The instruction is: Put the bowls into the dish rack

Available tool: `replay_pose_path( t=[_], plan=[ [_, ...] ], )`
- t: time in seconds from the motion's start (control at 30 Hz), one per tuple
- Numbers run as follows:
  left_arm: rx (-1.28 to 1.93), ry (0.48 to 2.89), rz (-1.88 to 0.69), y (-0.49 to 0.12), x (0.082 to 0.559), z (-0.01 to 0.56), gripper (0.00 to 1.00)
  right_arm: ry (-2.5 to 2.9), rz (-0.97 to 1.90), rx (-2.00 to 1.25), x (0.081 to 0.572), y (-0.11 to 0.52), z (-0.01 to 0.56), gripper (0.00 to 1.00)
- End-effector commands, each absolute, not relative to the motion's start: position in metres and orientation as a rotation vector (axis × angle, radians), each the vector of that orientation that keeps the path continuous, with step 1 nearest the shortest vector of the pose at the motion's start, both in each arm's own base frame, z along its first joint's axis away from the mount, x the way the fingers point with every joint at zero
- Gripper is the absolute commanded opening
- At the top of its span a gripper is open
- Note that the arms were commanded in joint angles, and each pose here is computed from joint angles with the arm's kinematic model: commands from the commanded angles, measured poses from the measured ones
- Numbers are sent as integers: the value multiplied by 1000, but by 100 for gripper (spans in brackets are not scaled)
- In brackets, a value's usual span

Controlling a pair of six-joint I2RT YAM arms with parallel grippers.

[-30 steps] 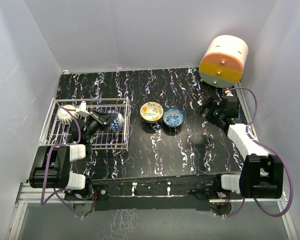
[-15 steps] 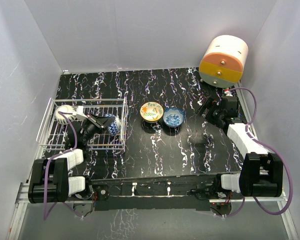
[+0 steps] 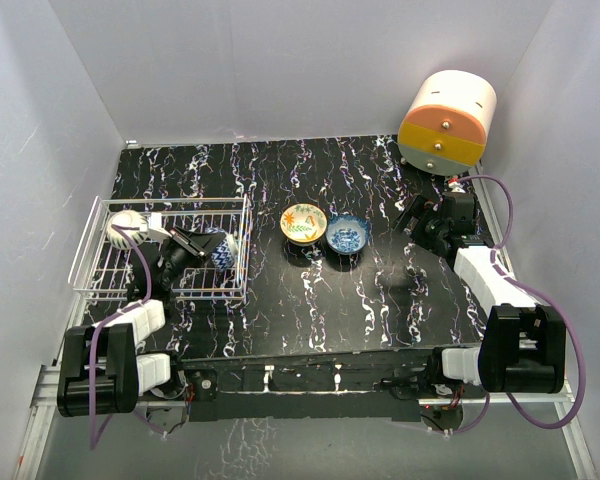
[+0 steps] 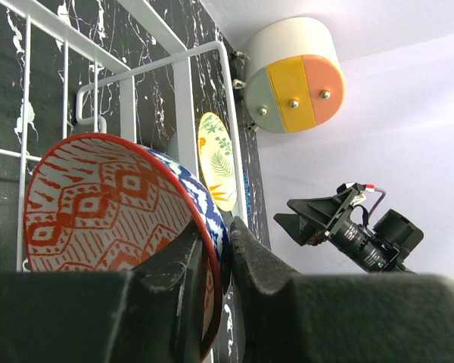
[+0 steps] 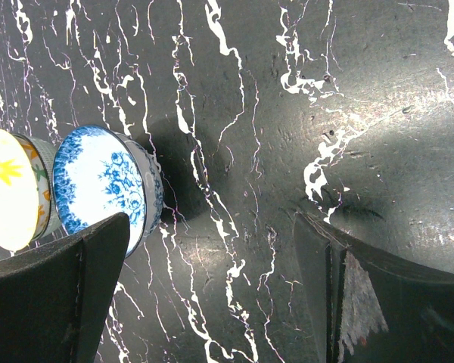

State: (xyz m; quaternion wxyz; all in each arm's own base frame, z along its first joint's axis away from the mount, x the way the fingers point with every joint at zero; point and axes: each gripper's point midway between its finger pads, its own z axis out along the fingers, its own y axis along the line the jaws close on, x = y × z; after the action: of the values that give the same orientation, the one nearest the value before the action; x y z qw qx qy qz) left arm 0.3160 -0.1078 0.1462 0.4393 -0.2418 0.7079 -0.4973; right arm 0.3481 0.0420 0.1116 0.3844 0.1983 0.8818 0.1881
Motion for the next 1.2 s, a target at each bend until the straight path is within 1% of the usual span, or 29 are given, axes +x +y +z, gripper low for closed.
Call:
replay_pose_path(
  t=[0.0,0.07,0.1,0.27,0.5,0.57,0.67,0.73,0.77,0.9,0.97,1.17],
  plan=[
    [-703,1831,-1131,-92,317,116,29,2214,462,490,353,38,115,93],
    [-705,1831,-1125,-91,317,116,41,2213,462,491,353,38,115,93],
    [-707,1832,-1118,-90,317,115,44,2213,462,491,353,38,116,93],
    [-732,1841,-1099,-86,315,110,50,2213,460,490,353,38,116,93],
    [-748,1867,-1020,-75,318,106,68,2212,458,490,353,37,117,93],
    [-743,1877,-983,-72,319,107,72,2212,458,490,352,37,117,93],
    [-751,1890,-936,-65,321,109,79,2214,458,488,352,38,117,93],
    [-759,1894,-915,-62,323,111,81,2215,457,490,352,37,116,93],
    [-764,1895,-904,-60,324,112,84,2215,458,489,352,38,116,93],
    [-775,1906,-874,-56,326,113,87,2211,459,488,353,38,118,93],
    [-775,1906,-864,-54,327,116,91,2211,459,487,353,38,118,93],
    [-765,1918,-799,-47,329,123,91,2212,460,485,353,38,118,93]
  ],
)
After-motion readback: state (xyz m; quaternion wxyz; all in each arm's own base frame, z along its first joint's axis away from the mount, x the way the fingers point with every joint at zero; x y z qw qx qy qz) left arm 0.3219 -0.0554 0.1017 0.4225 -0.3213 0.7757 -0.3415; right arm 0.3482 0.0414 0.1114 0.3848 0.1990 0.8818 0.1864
